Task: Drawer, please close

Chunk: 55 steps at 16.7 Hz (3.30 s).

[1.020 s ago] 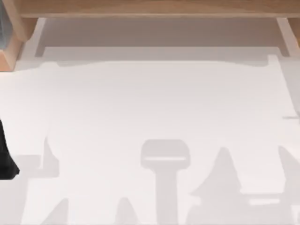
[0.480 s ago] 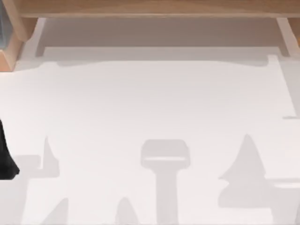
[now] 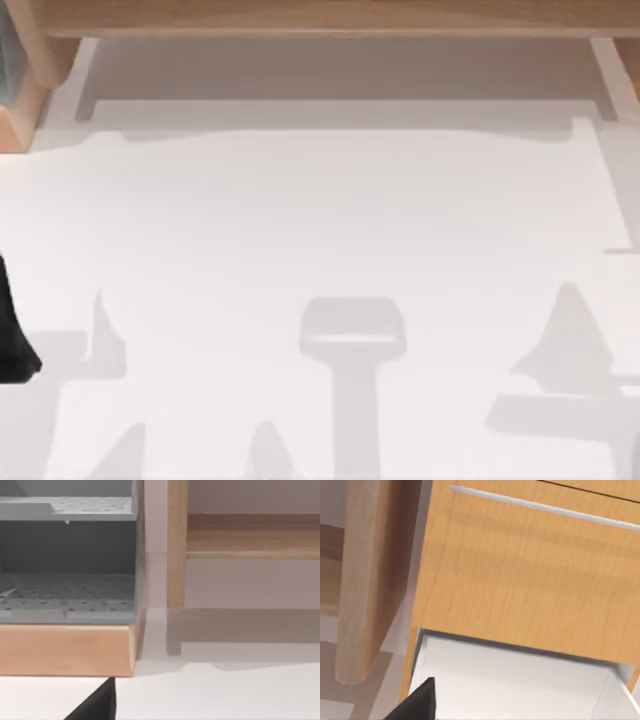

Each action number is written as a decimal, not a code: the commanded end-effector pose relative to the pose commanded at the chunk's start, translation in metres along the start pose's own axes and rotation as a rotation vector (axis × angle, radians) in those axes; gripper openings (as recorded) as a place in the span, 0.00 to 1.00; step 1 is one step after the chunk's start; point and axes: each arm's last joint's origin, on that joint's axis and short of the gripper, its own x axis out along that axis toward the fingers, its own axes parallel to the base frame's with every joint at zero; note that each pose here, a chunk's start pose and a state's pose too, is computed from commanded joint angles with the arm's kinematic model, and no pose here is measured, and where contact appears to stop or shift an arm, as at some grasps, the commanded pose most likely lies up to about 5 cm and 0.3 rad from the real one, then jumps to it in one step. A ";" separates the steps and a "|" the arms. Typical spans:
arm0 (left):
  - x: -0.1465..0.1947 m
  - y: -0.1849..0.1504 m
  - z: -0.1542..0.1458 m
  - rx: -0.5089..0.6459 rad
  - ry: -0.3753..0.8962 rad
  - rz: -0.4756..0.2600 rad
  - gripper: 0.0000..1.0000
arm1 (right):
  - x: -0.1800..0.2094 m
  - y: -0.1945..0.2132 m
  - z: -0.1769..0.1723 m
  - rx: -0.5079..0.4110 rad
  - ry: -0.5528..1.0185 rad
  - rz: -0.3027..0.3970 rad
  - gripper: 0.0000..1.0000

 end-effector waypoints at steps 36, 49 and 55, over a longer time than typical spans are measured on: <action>0.000 0.000 0.000 0.000 0.000 0.000 1.00 | 0.027 -0.025 -0.117 -1.364 -0.014 0.024 0.92; 0.000 0.000 0.000 0.000 0.000 0.000 1.00 | 0.027 -0.025 -0.117 -1.364 -0.014 0.024 0.00; 0.000 0.000 0.000 0.000 0.000 0.000 1.00 | 0.027 -0.025 -0.117 -1.364 -0.014 0.024 0.00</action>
